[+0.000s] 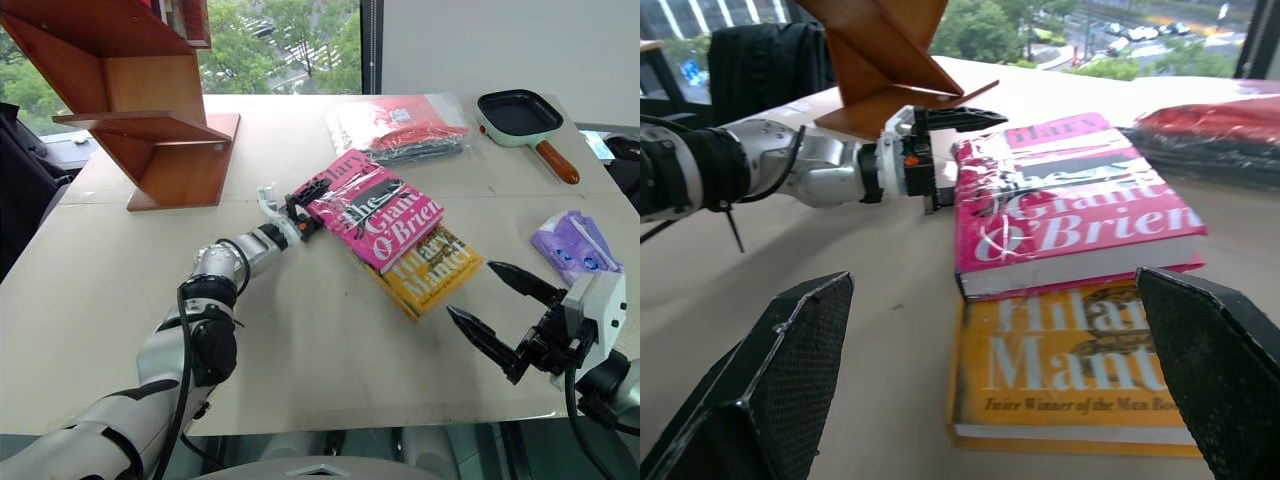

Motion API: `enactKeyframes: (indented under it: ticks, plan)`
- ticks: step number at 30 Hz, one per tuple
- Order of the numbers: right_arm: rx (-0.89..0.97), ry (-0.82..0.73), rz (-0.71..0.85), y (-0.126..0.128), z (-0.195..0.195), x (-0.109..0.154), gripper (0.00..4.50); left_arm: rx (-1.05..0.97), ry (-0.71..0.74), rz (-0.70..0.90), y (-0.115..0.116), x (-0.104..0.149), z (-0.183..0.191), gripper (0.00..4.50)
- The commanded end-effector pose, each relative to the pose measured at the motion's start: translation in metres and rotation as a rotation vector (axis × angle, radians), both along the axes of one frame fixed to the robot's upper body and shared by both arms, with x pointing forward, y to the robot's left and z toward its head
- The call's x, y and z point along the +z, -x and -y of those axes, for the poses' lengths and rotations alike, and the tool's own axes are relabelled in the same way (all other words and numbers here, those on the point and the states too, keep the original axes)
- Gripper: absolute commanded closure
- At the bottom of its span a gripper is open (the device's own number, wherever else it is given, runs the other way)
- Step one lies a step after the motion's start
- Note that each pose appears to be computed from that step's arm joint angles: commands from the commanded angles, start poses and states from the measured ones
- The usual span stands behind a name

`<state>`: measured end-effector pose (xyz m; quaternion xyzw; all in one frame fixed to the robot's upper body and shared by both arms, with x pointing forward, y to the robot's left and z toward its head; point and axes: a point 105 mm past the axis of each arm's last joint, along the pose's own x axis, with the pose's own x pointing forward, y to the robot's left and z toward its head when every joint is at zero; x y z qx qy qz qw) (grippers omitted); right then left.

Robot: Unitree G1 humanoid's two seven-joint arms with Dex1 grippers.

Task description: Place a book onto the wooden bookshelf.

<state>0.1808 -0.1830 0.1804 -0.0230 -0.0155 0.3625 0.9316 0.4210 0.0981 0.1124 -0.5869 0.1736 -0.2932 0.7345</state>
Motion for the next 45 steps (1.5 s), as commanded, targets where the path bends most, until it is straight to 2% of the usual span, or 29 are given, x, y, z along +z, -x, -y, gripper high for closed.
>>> enactKeyframes:
  ticks: [1, 4, 11, 13, 15, 17, 19, 21, 23, 25, 29, 36, 39, 40, 42, 45]
  plan:
    - [-0.015, 0.035, 0.088, 0.01, 0.0, 0.015, 0.04, -0.039, 0.029, -0.02, 0.003, -0.005, 0.014, 0.0]
    - [-0.017, 0.035, 0.089, 0.017, 0.001, 0.016, 0.0, -0.048, 0.041, -0.023, 0.003, -0.004, 0.016, 0.69]
    - [-0.012, 0.046, 0.071, 0.02, 0.005, 0.013, 0.0, -0.071, 0.062, -0.027, 0.005, -0.004, 0.022, 3.85]
    - [-0.002, 0.05, 0.069, 0.019, 0.003, 0.012, 0.0, -0.068, 0.072, -0.027, 0.004, -0.003, 0.021, 4.46]
    - [0.005, 0.047, 0.07, 0.017, 0.003, 0.012, 0.0, -0.068, 0.092, -0.011, 0.004, 0.003, 0.018, 4.49]
    - [0.012, 0.049, 0.073, 0.013, 0.005, 0.013, 0.0, -0.091, 0.114, 0.068, 0.007, 0.024, 0.013, 4.49]
    - [0.019, 0.061, 0.079, 0.008, 0.009, 0.014, 0.0, -0.118, 0.123, 0.284, 0.018, 0.071, 0.007, 4.49]
    - [0.03, 0.075, 0.087, 0.003, 0.014, 0.016, 0.0, -0.141, 0.049, 0.515, 0.043, 0.118, 0.008, 4.49]
    - [0.037, 0.08, 0.102, -0.005, 0.019, 0.02, 0.0, -0.15, -0.076, 0.756, 0.074, 0.165, 0.011, 4.49]
    - [0.049, 0.081, 0.115, -0.012, 0.022, 0.024, 0.0, -0.137, -0.196, 0.906, 0.097, 0.194, 0.013, 4.49]
    - [0.087, 0.077, 0.15, -0.03, 0.03, 0.035, 0.0, 0.007, -0.67, 1.175, 0.117, 0.241, 0.003, 4.49]
    - [0.221, 0.013, 0.197, -0.056, 0.033, 0.055, 0.0, 0.292, -1.52, 1.419, 0.115, 0.27, -0.043, 4.49]
    - [0.264, 0.003, 0.209, -0.074, 0.029, 0.058, 0.0, 0.514, -1.994, 1.564, 0.126, 0.298, -0.067, 4.49]
    - [0.274, -0.001, 0.212, -0.078, 0.027, 0.058, 0.0, 0.552, -2.106, 1.604, 0.129, 0.304, -0.071, 4.49]
    - [0.304, -0.018, 0.222, -0.085, 0.018, 0.061, 0.0, 0.575, -2.244, 1.668, 0.136, 0.312, -0.075, 4.49]
    - [0.334, -0.028, 0.229, -0.09, 0.01, 0.064, 0.0, 0.557, -2.322, 1.697, 0.138, 0.314, -0.078, 4.49]
